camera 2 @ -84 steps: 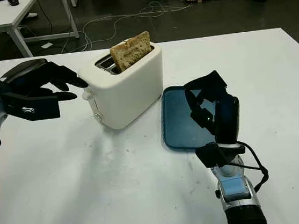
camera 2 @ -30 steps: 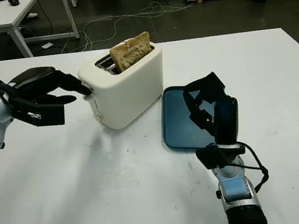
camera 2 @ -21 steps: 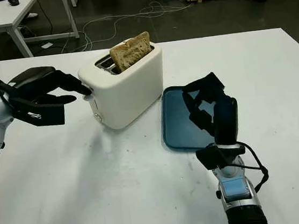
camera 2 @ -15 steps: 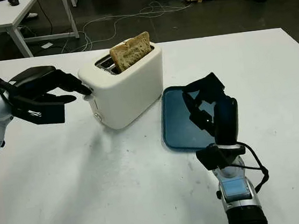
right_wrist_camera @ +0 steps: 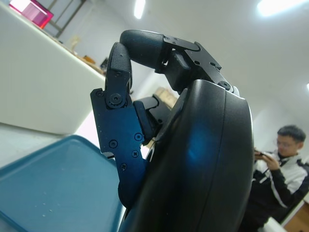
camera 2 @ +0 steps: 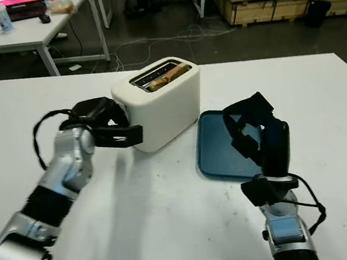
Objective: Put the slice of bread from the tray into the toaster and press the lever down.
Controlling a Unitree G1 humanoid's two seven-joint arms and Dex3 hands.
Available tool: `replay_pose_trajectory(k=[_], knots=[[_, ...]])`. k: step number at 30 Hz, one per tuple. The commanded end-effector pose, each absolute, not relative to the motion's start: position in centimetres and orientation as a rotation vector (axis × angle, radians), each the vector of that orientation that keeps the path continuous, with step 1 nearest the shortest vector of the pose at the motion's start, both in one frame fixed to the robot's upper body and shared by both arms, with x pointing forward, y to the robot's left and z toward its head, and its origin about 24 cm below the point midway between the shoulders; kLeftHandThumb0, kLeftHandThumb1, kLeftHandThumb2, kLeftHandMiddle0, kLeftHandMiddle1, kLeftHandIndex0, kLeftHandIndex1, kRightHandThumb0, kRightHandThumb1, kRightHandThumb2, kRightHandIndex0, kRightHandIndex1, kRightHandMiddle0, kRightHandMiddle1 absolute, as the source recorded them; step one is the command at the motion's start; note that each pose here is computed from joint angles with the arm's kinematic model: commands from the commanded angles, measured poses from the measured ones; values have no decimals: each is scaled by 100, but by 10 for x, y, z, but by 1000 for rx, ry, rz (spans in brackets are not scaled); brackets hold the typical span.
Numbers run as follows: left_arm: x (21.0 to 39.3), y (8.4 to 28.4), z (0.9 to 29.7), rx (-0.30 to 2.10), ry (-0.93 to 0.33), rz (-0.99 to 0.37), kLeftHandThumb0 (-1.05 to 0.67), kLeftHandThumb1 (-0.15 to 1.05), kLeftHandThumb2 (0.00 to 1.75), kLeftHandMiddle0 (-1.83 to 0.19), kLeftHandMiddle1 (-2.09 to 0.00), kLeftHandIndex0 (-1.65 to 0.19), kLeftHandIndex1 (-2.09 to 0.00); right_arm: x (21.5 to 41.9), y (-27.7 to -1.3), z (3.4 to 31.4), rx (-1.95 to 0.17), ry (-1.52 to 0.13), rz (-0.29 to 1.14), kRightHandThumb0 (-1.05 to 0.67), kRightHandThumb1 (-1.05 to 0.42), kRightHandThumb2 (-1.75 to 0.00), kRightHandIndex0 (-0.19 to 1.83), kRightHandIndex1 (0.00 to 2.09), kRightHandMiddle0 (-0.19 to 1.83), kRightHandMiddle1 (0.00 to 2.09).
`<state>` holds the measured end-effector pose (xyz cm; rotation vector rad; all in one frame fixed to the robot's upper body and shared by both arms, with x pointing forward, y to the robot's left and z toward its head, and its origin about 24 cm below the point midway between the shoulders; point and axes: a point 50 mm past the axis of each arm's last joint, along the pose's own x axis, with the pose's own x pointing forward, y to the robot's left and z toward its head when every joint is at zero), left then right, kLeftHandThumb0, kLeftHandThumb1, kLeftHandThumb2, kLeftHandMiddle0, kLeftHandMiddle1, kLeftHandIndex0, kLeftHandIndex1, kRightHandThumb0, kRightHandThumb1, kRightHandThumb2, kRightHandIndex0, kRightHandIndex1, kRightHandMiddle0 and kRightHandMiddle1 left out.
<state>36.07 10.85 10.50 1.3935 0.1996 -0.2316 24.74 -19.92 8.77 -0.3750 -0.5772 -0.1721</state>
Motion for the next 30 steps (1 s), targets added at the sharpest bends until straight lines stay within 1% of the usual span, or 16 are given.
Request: replay_pose_trajectory(k=[1,4,8,9,12,16,18,20,22,23,24,25,26,27,30], knots=[[296,29,-4,1308,451,-805,-28,92,43,-74,-32,-81,-1,248,-205,91,-372,-598,-163,-34,-92,-38,88,175,68,140],[294,28,2,1283,423,-794,-29,92,45,-79,-33,-83,-2,248,-204,91,-369,-595,-156,-33,-92,-38,87,175,70,136],[294,31,12,1273,390,-784,-27,92,42,-81,-34,-84,-3,248,-201,92,-362,-607,-150,-33,-92,-39,88,175,68,143],[294,32,16,1267,384,-781,-27,92,42,-80,-33,-84,-2,248,-201,92,-357,-611,-148,-33,-92,-39,89,175,65,153],[291,35,29,1254,343,-764,-25,92,41,-82,-34,-86,-3,247,-199,92,-347,-617,-143,-33,-92,-39,90,175,60,168],[285,42,50,1201,274,-791,-22,92,41,-86,-38,-89,-4,246,-198,93,-341,-619,-141,-33,-92,-39,91,175,59,170],[281,49,64,1156,216,-791,-21,92,43,-83,-37,-84,-2,246,-197,93,-341,-616,-140,-33,-92,-39,91,175,61,165],[276,58,81,1111,116,-747,-21,92,42,-81,-38,-77,0,246,-197,93,-337,-614,-139,-32,-92,-39,91,175,62,162],[272,71,98,1041,-32,-607,-22,92,41,-93,-47,-78,-2,246,-196,92,-331,-609,-139,-33,-92,-38,90,175,66,147],[270,78,105,989,-106,-522,-23,91,42,-98,-68,-80,-3,246,-195,93,-333,-608,-139,-34,-92,-38,89,175,69,138],[269,86,111,924,-176,-436,-21,89,42,-91,-126,-81,-3,246,-195,93,-337,-607,-138,-34,-92,-38,88,175,71,129],[268,93,116,841,-242,-343,-20,88,41,-89,-150,-82,-3,246,-195,92,-335,-607,-137,-34,-92,-38,87,175,73,125],[267,100,121,761,-302,-262,-20,90,36,-87,-162,-81,-2,247,-194,92,-330,-605,-135,-34,-92,-37,87,175,74,125],[267,107,125,687,-350,-186,-20,91,36,-85,-168,-80,-2,247,-194,92,-327,-603,-136,-34,-92,-37,87,175,75,127],[267,125,133,591,-429,-38,-27,92,45,-82,-174,-76,0,248,-192,91,-329,-604,-140,-35,-92,-37,86,175,73,131]])
